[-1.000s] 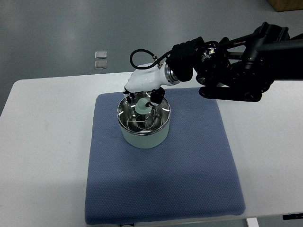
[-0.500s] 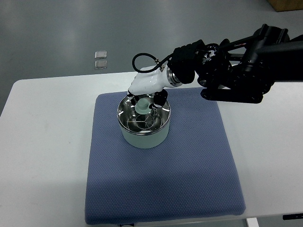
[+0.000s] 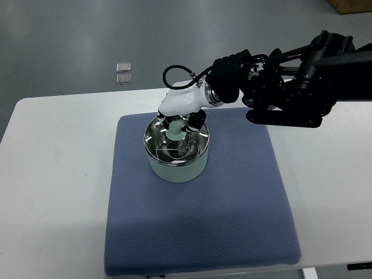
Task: Open lid and place right of pot
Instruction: 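Close the right hand's fingers around the green lid knob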
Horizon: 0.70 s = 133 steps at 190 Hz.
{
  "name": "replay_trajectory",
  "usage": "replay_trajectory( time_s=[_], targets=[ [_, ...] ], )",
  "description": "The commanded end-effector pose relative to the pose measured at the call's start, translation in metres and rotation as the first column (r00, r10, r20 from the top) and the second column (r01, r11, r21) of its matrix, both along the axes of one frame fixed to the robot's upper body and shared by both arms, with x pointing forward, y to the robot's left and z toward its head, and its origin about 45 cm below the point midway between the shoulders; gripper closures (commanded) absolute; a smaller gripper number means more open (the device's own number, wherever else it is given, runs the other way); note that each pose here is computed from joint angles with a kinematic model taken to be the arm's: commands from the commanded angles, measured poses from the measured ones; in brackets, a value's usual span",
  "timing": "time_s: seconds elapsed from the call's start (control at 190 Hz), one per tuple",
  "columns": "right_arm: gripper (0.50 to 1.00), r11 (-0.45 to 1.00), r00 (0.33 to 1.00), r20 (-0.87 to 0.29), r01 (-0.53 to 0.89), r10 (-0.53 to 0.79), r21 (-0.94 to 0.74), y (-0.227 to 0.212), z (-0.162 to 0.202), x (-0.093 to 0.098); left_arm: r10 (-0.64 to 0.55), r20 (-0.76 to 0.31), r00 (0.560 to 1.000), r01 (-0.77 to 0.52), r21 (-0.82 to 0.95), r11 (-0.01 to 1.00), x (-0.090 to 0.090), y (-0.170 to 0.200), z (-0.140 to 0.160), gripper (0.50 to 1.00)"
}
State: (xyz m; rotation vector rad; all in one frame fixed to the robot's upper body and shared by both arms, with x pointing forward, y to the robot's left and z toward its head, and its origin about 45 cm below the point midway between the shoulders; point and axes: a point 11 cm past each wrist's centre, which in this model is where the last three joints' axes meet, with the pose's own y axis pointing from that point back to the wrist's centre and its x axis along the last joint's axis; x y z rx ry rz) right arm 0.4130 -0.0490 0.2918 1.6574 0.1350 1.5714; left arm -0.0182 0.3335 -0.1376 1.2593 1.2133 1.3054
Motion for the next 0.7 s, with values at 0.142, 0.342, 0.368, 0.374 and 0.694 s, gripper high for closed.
replay_trajectory(
  time_s=[0.142,0.342,0.368,0.374,0.694],
  targets=[
    [0.852,1.0,1.0,-0.001,0.0,0.0,0.0,0.0017,0.0014,-0.0002,0.0,-0.001,1.0,0.0,0.0,1.0,-0.0005,0.0,0.0,0.5],
    [0.852,1.0,1.0,-0.005,0.0,0.0,0.0,0.0015,0.0006,-0.0005,0.001,0.001,1.0,-0.001,0.0,1.0,0.0005,0.0,0.0,0.5],
    [0.852,1.0,1.0,-0.006,-0.001,0.001,0.0,0.0017,0.0004,-0.001,-0.001,0.001,1.0,0.001,0.0,1.0,0.0004,0.0,0.0,0.5],
    [0.852,1.0,1.0,-0.005,0.0,0.0,0.0,0.0015,0.0006,-0.0005,-0.001,0.001,1.0,0.001,0.0,1.0,0.0004,0.0,0.0,0.5],
    [0.852,1.0,1.0,-0.019,-0.007,0.007,0.001,0.0033,-0.0018,-0.0044,0.0,-0.001,1.0,0.0,0.0,1.0,-0.0005,0.0,0.0,0.5]
  ],
)
